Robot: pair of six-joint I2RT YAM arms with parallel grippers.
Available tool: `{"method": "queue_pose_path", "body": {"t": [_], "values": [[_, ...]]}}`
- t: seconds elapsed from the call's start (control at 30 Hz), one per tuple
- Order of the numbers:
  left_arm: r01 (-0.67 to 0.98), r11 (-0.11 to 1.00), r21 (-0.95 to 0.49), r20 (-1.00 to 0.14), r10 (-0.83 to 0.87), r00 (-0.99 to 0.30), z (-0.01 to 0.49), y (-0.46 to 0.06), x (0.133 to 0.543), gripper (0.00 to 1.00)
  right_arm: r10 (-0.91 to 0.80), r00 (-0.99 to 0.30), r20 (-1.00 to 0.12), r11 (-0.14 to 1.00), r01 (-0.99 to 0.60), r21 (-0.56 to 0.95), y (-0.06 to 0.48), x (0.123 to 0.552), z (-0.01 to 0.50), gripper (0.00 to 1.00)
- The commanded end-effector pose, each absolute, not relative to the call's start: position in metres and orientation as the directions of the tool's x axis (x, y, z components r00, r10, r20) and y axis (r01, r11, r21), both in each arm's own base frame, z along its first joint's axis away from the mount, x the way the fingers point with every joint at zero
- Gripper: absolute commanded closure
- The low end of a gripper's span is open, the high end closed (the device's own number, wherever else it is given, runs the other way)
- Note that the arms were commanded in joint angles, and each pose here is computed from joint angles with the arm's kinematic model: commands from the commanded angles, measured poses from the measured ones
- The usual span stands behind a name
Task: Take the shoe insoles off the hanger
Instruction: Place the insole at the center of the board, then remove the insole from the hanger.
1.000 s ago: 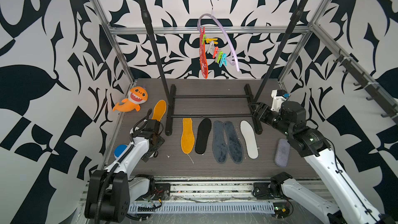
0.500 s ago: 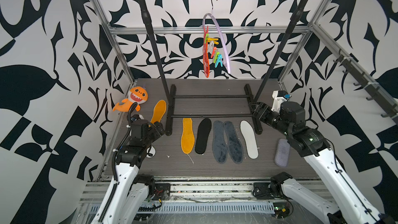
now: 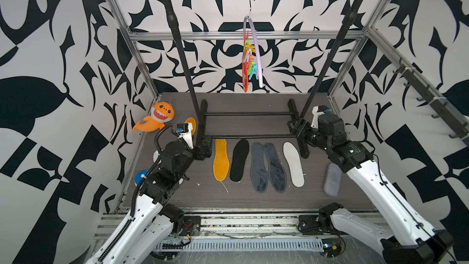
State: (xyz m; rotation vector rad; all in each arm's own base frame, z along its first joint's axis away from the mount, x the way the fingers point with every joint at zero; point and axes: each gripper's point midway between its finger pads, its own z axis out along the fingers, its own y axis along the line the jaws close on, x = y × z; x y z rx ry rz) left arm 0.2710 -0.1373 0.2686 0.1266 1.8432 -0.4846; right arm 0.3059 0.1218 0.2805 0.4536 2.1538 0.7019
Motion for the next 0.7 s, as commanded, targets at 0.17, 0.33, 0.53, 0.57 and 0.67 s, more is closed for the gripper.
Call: {"method": "queue_pose_path", "body": {"t": [0.17,0.33,0.53,0.57,0.67], "values": [[0.454,0.88,-0.138,-0.99,-0.135,-0.04,0.321,-0.191,0.325,0.02,0.513,-0.571,-0.641,0.805,0.062,0.59,0.12,0.326,0.307,0.22],[0.471,0.87,-0.144,-0.986,-0.166,0.006,0.327,-0.213,0.356,0.01,0.51,-0.558,-0.655,0.807,0.046,0.589,0.118,0.329,0.314,0.21],[0.504,0.853,-0.137,-0.986,-0.166,0.013,0.32,-0.239,0.385,0.01,0.499,-0.563,-0.659,0.804,0.018,0.594,0.119,0.331,0.314,0.19],[0.507,0.851,-0.136,-0.986,-0.168,0.019,0.32,-0.241,0.389,0.01,0.5,-0.565,-0.656,0.802,0.016,0.597,0.119,0.332,0.314,0.19],[0.532,0.837,-0.128,-0.987,-0.162,0.018,0.315,-0.254,0.398,0.01,0.503,-0.575,-0.646,0.793,0.011,0.609,0.121,0.335,0.312,0.19]]}}
